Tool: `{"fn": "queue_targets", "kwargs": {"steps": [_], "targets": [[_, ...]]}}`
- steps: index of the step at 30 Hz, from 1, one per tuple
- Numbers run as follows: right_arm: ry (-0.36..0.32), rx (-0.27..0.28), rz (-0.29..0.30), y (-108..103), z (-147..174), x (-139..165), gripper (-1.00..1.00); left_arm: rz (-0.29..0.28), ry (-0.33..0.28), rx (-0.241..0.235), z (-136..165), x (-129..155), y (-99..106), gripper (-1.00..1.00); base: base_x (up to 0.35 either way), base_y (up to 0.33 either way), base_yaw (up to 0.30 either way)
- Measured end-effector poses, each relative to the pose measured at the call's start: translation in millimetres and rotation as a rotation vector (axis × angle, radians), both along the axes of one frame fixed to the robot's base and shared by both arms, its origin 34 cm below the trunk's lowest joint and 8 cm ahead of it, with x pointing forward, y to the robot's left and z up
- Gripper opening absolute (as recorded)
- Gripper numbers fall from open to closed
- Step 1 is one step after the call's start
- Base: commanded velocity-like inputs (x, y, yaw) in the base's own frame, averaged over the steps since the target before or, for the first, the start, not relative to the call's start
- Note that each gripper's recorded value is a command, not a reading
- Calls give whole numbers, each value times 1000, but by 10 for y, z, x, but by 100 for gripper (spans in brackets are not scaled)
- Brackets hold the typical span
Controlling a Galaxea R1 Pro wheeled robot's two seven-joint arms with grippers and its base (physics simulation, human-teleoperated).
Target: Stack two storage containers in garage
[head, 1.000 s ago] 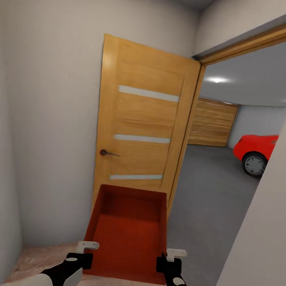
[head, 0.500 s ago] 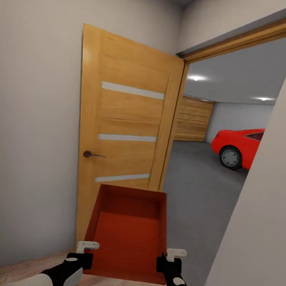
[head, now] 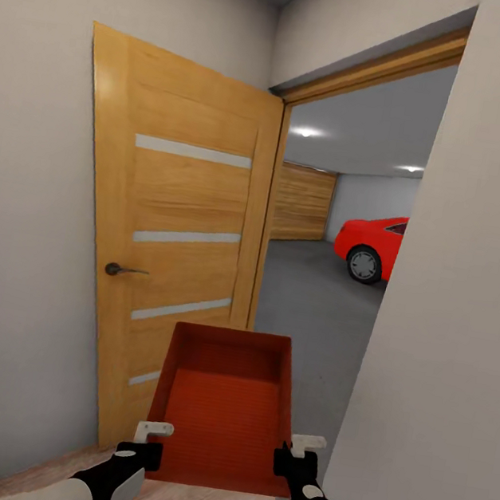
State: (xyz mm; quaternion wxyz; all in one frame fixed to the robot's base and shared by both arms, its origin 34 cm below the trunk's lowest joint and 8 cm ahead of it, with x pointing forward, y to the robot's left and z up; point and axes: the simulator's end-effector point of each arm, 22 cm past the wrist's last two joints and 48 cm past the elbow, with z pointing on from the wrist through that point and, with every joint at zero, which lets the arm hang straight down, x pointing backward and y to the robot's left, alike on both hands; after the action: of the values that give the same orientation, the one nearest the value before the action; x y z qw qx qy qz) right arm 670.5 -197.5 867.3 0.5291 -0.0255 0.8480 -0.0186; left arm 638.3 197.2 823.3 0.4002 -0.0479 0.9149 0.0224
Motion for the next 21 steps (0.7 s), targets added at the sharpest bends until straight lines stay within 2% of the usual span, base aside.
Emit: {"fn": "queue_targets", "kwargs": {"steps": [4, 7, 21], "targets": [[0, 0, 0, 1, 0, 0, -100, 0, 0, 0, 0, 1, 1, -100, 0, 12, -284], [0, 1, 0, 4, 0, -1, -100, 0, 0, 0, -1, 0, 4, -100, 0, 180, -245], [2, -2, -1, 29, -1, -6, -100, -2, 2, -2, -8, -3, 28, -100, 45, 312, -19]]}}
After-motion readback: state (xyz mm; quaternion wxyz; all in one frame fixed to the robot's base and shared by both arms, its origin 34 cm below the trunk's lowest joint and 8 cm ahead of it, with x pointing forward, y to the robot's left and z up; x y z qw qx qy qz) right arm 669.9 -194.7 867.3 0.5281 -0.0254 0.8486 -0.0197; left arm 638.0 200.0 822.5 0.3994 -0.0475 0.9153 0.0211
